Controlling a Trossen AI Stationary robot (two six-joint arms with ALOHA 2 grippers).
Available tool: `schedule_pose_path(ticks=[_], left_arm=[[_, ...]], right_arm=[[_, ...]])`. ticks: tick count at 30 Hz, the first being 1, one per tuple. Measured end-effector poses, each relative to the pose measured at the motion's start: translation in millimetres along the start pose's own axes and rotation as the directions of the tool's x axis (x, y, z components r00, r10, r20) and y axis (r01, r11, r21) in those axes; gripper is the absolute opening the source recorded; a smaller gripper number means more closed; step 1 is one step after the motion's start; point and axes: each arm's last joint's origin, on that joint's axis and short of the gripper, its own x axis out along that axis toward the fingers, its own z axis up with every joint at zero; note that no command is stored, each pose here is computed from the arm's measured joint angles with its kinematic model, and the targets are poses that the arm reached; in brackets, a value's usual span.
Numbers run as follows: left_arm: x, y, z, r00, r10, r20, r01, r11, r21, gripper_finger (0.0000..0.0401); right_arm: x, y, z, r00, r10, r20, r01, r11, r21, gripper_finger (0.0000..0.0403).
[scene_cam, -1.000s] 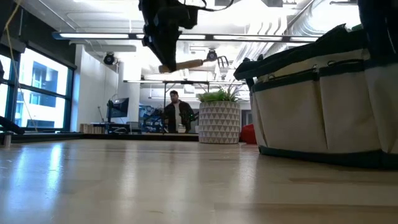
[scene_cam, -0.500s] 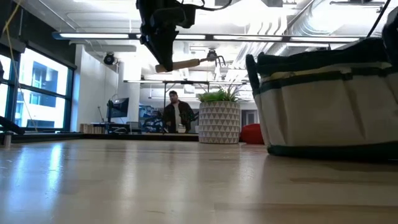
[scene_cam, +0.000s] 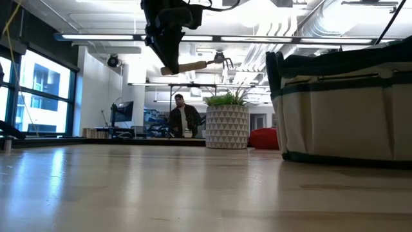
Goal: Pick & Place Garden tools in Gardening bag
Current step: Put the brown hand rake into the gardening bag
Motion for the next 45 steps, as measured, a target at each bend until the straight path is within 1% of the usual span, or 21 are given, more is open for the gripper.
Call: schedule_pose_path(ticks=[2,4,8,12,17,20,24,32,38,45], left_arm=[[0.0,0.1,0.0,1.000,0.002,0.001,-0.002,1.000,0.000,0.0056],[0.0,0.1,0.0,1.000,0.003,0.000,-0.003,1.000,0.000,0.0056],[-1.6,1.8,-3.5,1.000,0.013,-0.027,-0.012,1.000,0.011,0.0056],[-4.4,3.6,-5.6,0.999,0.018,-0.037,-0.018,1.000,0.014,0.0056],[-9.2,6.1,-6.0,1.000,0.016,-0.025,-0.016,1.000,0.009,0.0056],[-7.7,5.6,-6.3,0.999,0.018,-0.032,-0.018,1.000,0.021,0.0056],[-7.9,5.7,-6.4,0.999,0.018,-0.031,-0.017,0.999,0.037,0.0056],[-8.1,6.7,-9.2,0.998,0.029,-0.059,-0.026,0.999,0.045,0.0056],[-8.3,8.3,-10.7,0.996,0.066,-0.066,-0.063,0.997,0.037,0.0056],[-8.6,9.5,-13.4,0.993,0.079,-0.092,-0.075,0.996,0.042,0.0056]], right_arm=[[2.2,-6.2,-3.0,0.998,-0.060,0.037,0.060,0.998,0.022,0.0254],[5.6,-10.1,-0.1,0.993,-0.105,0.060,0.103,0.994,0.031,0.0254],[20.3,-12.1,18.2,0.985,-0.151,0.084,0.152,0.988,-0.006,0.0254],[39.7,-16.1,42.1,0.979,-0.197,0.060,0.199,0.980,-0.015,0.0254],[59.7,-22.1,65.8,0.975,-0.223,0.015,0.224,0.975,-0.010,0.0254],[63.8,-23.5,74.6,0.974,-0.225,0.040,0.226,0.974,-0.017,0.0254],[63.9,-23.3,84.1,0.968,-0.220,0.119,0.226,0.973,-0.042,0.0254],[64.2,-22.9,105.2,0.959,-0.196,0.207,0.222,0.969,-0.111,0.0254],[64.5,-21.5,121.2,0.947,-0.165,0.276,0.218,0.960,-0.174,0.0254],[65.2,-24.1,145.5,0.932,-0.150,0.331,0.234,0.945,-0.230,0.0254]])
